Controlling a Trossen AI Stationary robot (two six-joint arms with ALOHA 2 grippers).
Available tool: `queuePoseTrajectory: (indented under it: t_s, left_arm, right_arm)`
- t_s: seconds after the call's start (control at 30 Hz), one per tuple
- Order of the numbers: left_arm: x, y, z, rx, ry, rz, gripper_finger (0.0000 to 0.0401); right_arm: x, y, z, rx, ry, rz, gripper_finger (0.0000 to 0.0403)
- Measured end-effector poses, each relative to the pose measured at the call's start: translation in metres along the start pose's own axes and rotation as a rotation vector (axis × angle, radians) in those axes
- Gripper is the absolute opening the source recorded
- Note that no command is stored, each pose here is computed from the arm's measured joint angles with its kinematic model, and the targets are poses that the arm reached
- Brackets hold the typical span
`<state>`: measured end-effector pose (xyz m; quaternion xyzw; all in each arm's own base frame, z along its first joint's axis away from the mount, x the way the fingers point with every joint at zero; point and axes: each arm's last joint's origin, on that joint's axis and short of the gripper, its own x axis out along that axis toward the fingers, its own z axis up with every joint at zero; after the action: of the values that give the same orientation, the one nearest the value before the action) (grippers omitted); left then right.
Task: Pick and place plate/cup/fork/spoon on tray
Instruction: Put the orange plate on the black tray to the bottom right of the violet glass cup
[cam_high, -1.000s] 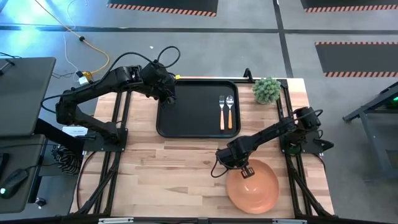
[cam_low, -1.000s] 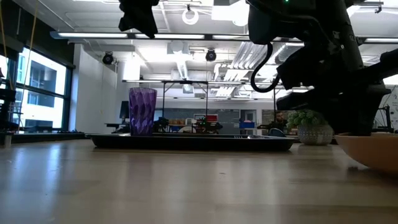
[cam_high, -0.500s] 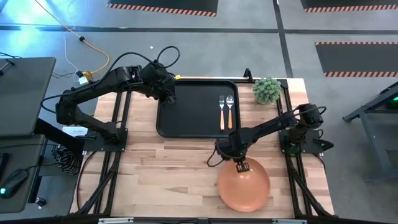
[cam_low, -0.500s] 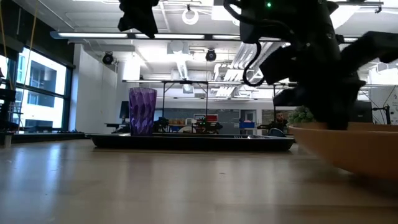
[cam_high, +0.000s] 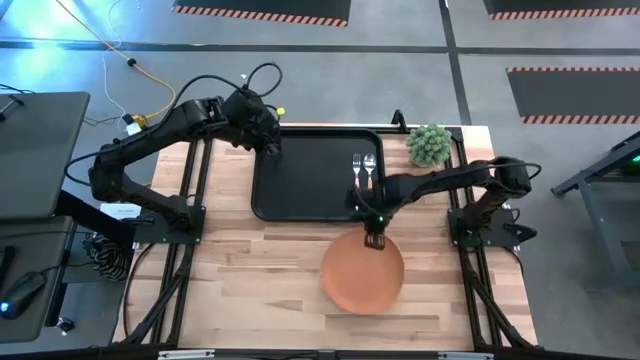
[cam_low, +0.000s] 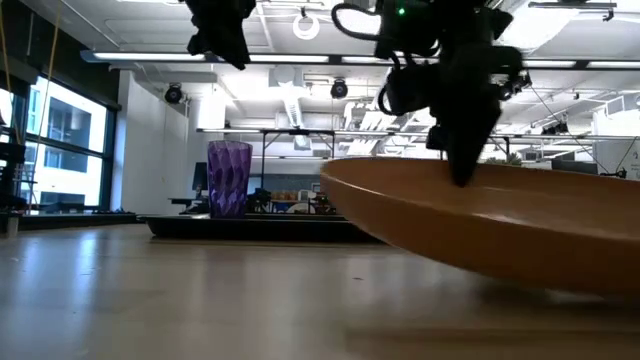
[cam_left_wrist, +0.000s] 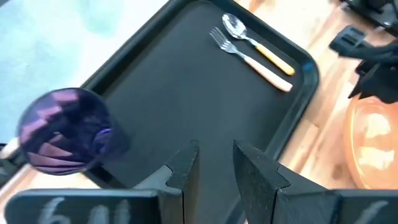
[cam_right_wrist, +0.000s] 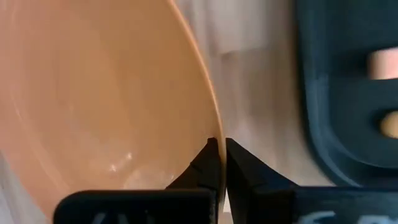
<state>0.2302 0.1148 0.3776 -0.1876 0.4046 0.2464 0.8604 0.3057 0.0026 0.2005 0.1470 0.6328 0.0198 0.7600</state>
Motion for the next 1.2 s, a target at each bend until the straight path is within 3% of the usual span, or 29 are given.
queuePoseTrajectory:
  t_s: [0.5, 0.83, 1.0, 1.2]
  left_arm:
    - [-0.002, 0.037, 0.006, -0.034, -0.019, 0.087, 0.0087]
    - [-0.004, 0.052, 0.015, -0.013, -0.103, 0.122, 0.0087]
    - [-0.006, 0.060, 0.019, -0.002, -0.151, 0.141, 0.0087]
    - [-0.007, 0.067, 0.021, 0.002, -0.173, 0.160, 0.0087]
  right_arm:
    - [-0.079, -0.056, 0.050, 0.462, -0.324, -0.034, 0.0000]
    - [-0.130, -0.093, 0.062, 0.633, -0.509, -0.060, 0.0000]
    - [-0.141, -0.113, 0.061, 0.733, -0.563, -0.061, 0.0000]
    - [-0.132, -0.142, 0.056, 0.874, -0.577, -0.088, 0.0000]
